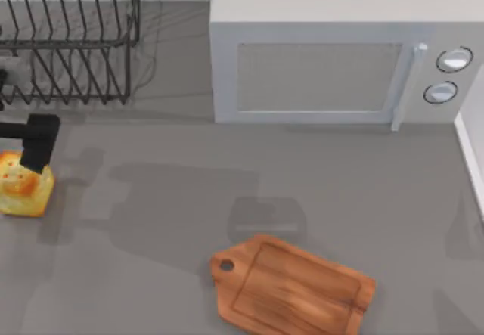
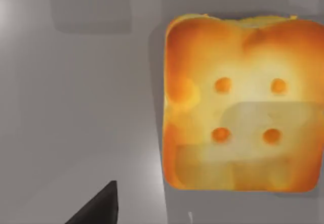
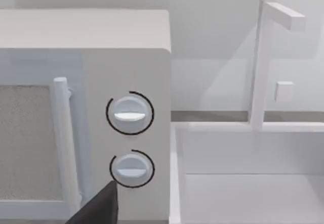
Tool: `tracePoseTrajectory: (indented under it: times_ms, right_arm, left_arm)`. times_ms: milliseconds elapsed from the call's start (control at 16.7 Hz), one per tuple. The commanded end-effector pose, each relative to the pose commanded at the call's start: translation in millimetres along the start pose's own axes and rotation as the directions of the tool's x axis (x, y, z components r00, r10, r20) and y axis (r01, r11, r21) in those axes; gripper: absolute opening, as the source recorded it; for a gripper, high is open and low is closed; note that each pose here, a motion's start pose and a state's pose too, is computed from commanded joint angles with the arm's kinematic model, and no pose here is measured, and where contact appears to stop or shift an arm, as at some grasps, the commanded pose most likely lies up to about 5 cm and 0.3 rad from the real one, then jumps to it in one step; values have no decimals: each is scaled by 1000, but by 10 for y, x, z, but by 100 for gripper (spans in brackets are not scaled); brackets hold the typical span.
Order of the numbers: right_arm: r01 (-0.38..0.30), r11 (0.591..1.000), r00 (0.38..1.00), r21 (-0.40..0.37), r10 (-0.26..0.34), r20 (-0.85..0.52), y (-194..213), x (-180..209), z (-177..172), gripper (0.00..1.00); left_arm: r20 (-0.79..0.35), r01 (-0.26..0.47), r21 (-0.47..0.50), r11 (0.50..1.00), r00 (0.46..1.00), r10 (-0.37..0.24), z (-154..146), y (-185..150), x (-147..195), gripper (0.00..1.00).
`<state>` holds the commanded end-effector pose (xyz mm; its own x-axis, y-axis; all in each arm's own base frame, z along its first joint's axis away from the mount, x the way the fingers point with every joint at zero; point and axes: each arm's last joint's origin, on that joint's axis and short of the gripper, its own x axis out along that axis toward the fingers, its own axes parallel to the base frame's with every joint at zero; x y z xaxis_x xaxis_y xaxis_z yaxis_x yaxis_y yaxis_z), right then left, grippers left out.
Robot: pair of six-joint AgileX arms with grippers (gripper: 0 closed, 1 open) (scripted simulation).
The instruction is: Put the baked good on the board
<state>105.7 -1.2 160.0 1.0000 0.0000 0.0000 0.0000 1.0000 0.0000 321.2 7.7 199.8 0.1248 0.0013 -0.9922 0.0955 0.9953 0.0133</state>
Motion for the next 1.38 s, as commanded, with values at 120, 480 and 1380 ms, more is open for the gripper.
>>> tracePoseTrajectory:
  times_ms: [120,480,1380]
  right_arm:
    - [0,1000,1000,0,0,0,0,0,0,100]
    - [0,1000,1000,0,0,0,0,0,0,100]
    - [0,1000,1000,0,0,0,0,0,0,100]
  left_arm:
    - [-72,9,9,1000,997,-9,171,22,110,100]
    - [-124,16,16,1000,992,-14,329,46,197,100]
    - [-124,16,16,1000,992,-14,242,36,891,100]
